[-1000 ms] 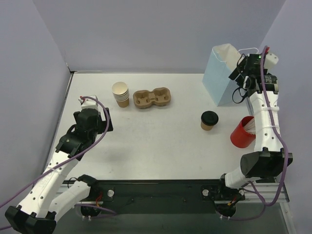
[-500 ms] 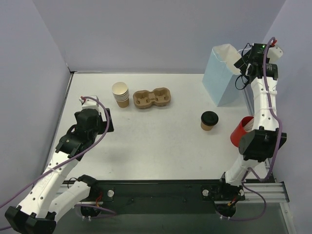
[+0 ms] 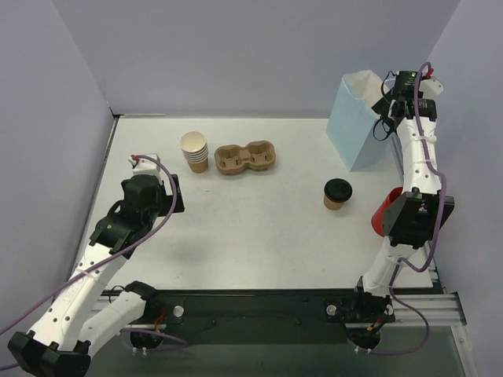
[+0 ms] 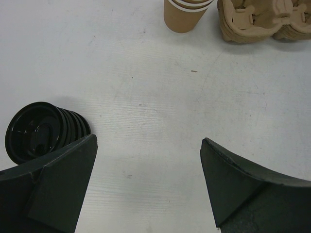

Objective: Pack the takeout coffee

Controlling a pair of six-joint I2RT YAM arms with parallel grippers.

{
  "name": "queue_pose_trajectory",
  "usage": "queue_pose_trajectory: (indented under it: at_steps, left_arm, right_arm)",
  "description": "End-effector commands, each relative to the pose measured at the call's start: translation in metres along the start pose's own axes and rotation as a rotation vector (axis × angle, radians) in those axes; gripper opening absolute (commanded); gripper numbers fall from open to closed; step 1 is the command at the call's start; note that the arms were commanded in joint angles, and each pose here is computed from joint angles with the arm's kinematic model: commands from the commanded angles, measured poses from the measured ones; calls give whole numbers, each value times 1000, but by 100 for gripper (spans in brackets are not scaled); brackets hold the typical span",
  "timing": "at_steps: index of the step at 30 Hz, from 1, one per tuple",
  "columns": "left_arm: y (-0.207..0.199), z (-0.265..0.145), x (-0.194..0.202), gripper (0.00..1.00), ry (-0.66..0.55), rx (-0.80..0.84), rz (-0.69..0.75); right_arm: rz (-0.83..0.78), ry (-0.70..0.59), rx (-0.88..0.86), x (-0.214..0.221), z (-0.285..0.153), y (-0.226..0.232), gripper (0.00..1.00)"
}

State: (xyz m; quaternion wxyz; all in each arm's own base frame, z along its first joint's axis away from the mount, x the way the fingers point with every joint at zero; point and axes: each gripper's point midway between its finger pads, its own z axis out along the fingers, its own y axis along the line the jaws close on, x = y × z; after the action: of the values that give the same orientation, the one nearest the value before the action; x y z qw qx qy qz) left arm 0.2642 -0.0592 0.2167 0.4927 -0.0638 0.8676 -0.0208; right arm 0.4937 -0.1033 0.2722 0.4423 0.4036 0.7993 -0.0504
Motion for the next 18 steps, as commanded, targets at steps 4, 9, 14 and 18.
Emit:
queue_pose_trajectory:
  at_steps: [4, 9, 14, 18]
  left_arm:
    - [-3, -1, -11, 97, -41, 23, -3]
    - [-3, 0, -10, 97, -38, 20, -4]
    - [-3, 0, -10, 97, -38, 19, -5]
    - [-2, -1, -10, 97, -38, 14, -5]
  right_arm:
    - [23, -25, 23, -9, 16, 2, 58]
    - [23, -33, 13, -14, 17, 6, 39]
    - [25, -42, -18, -20, 11, 12, 9]
    - [45, -47, -90, -28, -5, 25, 0]
